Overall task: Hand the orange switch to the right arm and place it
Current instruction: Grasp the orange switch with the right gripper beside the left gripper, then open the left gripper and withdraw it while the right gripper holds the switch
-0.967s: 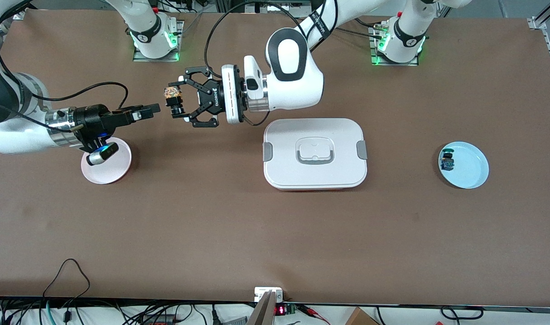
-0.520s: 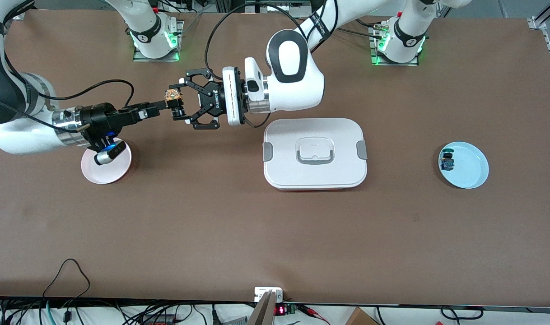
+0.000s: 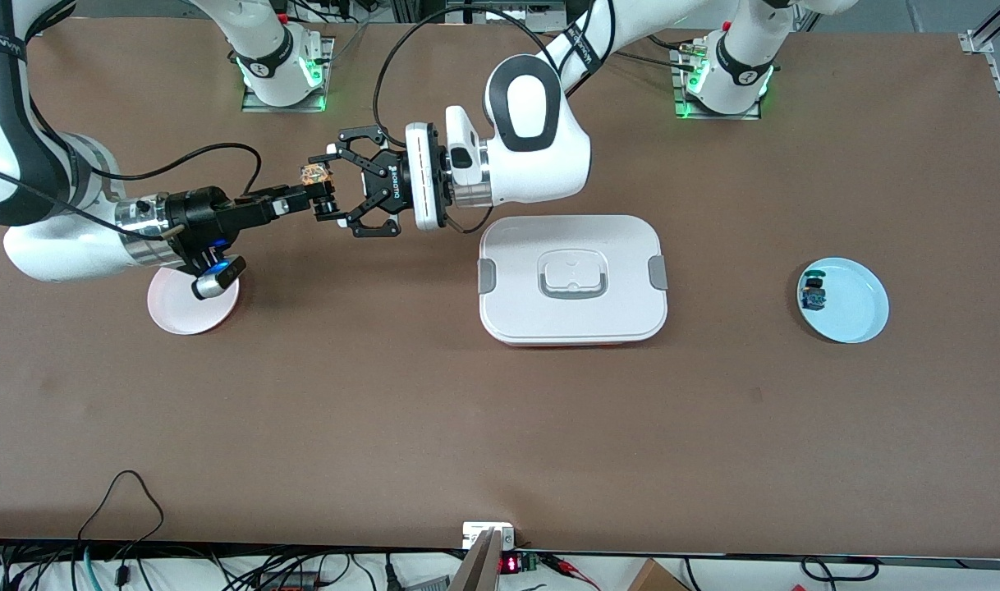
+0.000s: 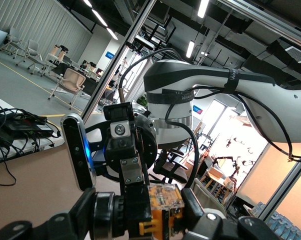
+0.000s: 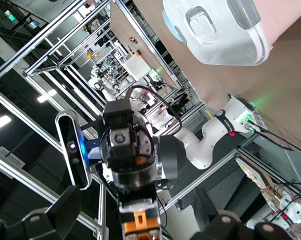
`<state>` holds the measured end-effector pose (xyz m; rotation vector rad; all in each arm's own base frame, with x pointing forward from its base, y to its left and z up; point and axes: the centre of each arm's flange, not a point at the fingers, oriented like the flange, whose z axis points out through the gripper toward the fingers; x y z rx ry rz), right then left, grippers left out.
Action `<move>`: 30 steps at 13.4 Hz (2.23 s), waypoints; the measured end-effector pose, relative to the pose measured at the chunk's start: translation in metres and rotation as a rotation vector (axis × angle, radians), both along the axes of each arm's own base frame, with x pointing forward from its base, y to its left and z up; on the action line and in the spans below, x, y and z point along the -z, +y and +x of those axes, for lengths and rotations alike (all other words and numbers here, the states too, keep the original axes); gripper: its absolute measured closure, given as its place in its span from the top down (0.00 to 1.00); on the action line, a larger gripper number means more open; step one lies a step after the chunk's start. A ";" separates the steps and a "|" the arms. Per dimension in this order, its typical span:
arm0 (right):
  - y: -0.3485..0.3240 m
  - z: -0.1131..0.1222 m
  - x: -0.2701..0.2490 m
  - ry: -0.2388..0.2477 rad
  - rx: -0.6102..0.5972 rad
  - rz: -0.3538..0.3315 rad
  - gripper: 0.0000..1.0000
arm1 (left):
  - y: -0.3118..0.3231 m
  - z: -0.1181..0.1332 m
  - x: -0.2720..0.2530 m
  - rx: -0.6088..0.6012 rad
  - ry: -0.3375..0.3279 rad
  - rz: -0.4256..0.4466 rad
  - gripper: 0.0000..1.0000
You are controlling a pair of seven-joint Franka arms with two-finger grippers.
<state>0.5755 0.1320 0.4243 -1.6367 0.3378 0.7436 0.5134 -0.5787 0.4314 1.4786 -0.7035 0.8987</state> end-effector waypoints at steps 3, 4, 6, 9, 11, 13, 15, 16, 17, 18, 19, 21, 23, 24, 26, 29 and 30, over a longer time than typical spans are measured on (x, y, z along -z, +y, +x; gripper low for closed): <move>0.011 -0.003 0.001 0.001 -0.017 -0.002 0.97 | 0.000 0.000 0.000 0.000 0.000 0.000 0.74; 0.013 -0.003 0.001 0.001 -0.020 -0.002 0.91 | 0.000 0.000 0.001 0.000 0.001 0.001 0.74; 0.011 -0.003 0.000 0.000 -0.017 -0.002 0.81 | 0.000 0.000 0.002 0.000 0.002 0.002 0.74; 0.009 -0.006 0.004 0.016 -0.020 0.011 0.45 | -0.001 0.000 0.003 0.001 0.003 0.003 0.74; 0.007 -0.007 0.005 0.013 -0.020 0.020 0.34 | -0.002 -0.002 0.004 0.004 0.012 0.001 0.74; 0.007 -0.007 0.004 0.013 -0.019 0.024 0.34 | -0.003 -0.001 0.003 0.003 0.012 -0.001 0.74; 0.006 -0.007 0.003 0.012 -0.017 0.025 0.34 | -0.003 -0.001 0.002 0.003 0.015 -0.002 0.74; 0.006 -0.007 0.003 0.012 -0.017 0.026 0.34 | -0.003 -0.001 0.002 0.003 0.016 -0.003 0.74; 0.006 -0.007 0.003 0.012 -0.016 0.026 0.34 | -0.003 -0.001 0.002 0.003 0.018 -0.003 0.74; 0.006 -0.006 0.003 0.012 -0.015 0.027 0.34 | -0.002 0.000 0.003 0.001 0.018 -0.002 0.81; 0.005 -0.006 0.003 0.013 -0.014 0.027 0.34 | 0.000 0.003 0.004 -0.004 0.018 0.000 0.91; 0.004 -0.004 0.003 0.010 0.001 0.027 0.34 | 0.008 0.012 0.003 -0.017 0.015 -0.003 1.00; 0.003 -0.005 0.001 0.009 -0.001 0.034 0.34 | 0.030 0.036 0.002 -0.038 0.011 -0.019 1.00; 0.003 -0.006 -0.002 0.006 -0.004 0.037 0.34 | 0.049 0.055 0.004 -0.049 0.010 -0.034 1.00; 0.000 -0.006 -0.005 -0.003 -0.001 0.039 0.34 | 0.100 0.096 0.015 -0.092 -0.022 -0.040 1.00; -0.025 -0.007 -0.007 -0.021 0.007 0.039 0.34 | 0.176 0.146 0.025 -0.123 -0.144 -0.076 1.00; -0.036 -0.009 -0.004 -0.042 -0.005 0.016 0.34 | 0.202 0.160 0.029 -0.116 -0.177 -0.084 1.00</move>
